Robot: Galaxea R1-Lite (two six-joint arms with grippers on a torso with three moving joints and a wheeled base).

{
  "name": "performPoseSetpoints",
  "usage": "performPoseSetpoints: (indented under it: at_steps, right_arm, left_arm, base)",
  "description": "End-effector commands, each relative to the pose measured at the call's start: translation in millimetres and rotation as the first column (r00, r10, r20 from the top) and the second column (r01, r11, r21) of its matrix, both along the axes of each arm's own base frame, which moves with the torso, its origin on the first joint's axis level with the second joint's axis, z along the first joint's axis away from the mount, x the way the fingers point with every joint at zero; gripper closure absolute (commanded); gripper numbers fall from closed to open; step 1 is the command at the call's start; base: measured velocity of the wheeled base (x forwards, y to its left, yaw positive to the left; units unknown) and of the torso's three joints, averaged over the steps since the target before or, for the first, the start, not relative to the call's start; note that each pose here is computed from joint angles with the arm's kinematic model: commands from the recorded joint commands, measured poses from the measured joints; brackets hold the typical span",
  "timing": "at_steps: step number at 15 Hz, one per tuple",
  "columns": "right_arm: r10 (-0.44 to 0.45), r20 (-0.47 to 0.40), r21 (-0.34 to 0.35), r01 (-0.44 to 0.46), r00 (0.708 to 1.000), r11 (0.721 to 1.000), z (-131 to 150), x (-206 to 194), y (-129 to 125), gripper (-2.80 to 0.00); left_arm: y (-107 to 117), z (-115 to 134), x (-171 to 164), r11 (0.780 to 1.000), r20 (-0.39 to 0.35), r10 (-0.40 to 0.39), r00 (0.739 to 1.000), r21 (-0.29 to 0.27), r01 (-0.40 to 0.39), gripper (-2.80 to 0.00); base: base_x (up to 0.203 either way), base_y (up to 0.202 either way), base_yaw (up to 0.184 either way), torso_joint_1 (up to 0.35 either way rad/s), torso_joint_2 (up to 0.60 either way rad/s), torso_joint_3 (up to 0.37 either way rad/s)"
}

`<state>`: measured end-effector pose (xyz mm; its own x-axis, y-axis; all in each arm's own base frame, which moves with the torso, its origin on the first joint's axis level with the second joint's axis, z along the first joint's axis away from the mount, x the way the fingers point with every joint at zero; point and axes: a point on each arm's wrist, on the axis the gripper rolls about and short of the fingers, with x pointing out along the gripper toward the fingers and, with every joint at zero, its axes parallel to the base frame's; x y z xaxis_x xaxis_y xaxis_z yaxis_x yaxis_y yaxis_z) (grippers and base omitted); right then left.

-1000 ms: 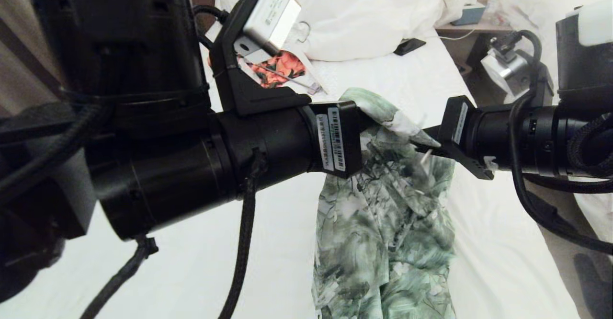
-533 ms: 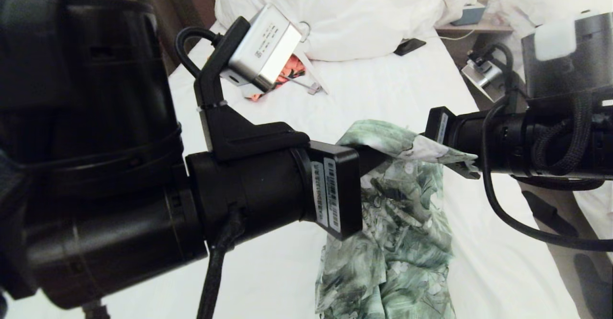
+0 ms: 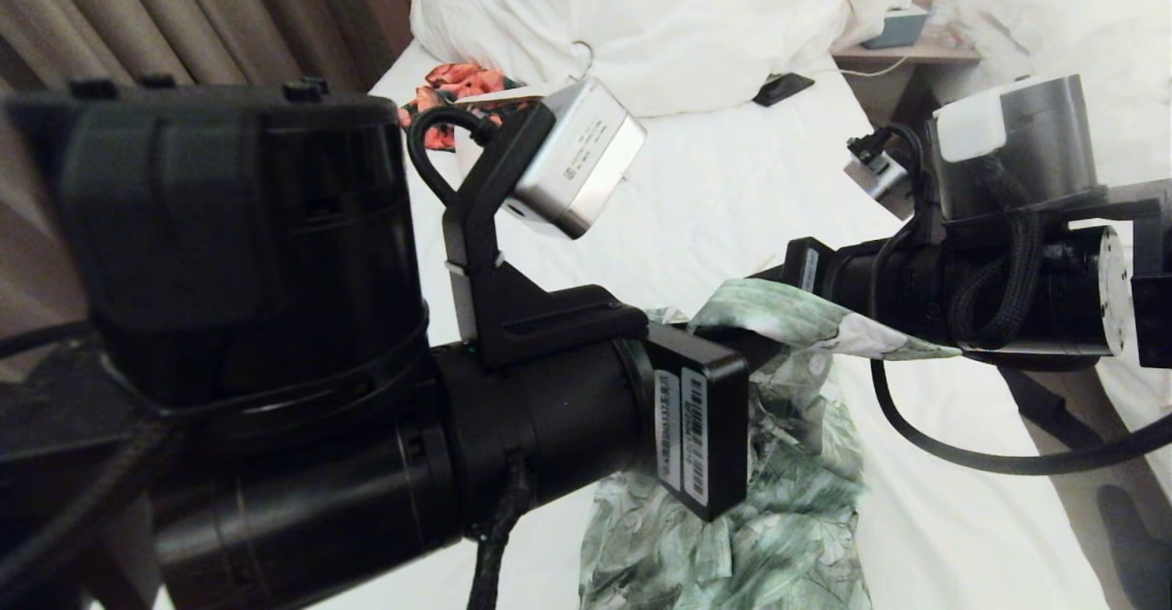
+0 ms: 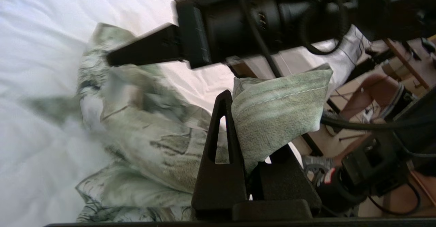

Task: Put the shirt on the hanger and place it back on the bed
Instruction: Take the clothes hanger out of the clothes

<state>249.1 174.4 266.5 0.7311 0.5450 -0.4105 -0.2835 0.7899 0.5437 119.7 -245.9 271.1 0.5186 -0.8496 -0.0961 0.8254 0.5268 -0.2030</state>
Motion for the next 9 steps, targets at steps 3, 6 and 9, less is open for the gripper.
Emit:
performPoseSetpoints:
  at_steps: [3,6,9]
  right_arm:
    - [-0.003,-0.022,-0.012,0.003,1.000,1.000,-9,9,3,-2.80]
    - [0.038,0.001,0.000,-0.038,0.999,0.999,-15,21,6,-2.80]
    - [0.091,0.011,0.028,-0.091,0.996,0.995,-18,27,13,-2.80]
  left_arm:
    - [-4,-2,2,1.000,-0.002,0.002,1.000,0.006,-0.001,0.00]
    - [-4,0,2,1.000,0.003,0.003,1.000,0.000,-0.003,0.00]
    - [-4,-1,2,1.000,0.000,0.005,1.000,0.002,-0.005,0.00]
  base:
    - [0.000,0.000,0.000,0.000,0.00,0.000]
    - [0.000,0.000,0.000,0.000,0.00,0.000]
    - [0.000,0.000,0.000,0.000,0.00,0.000]
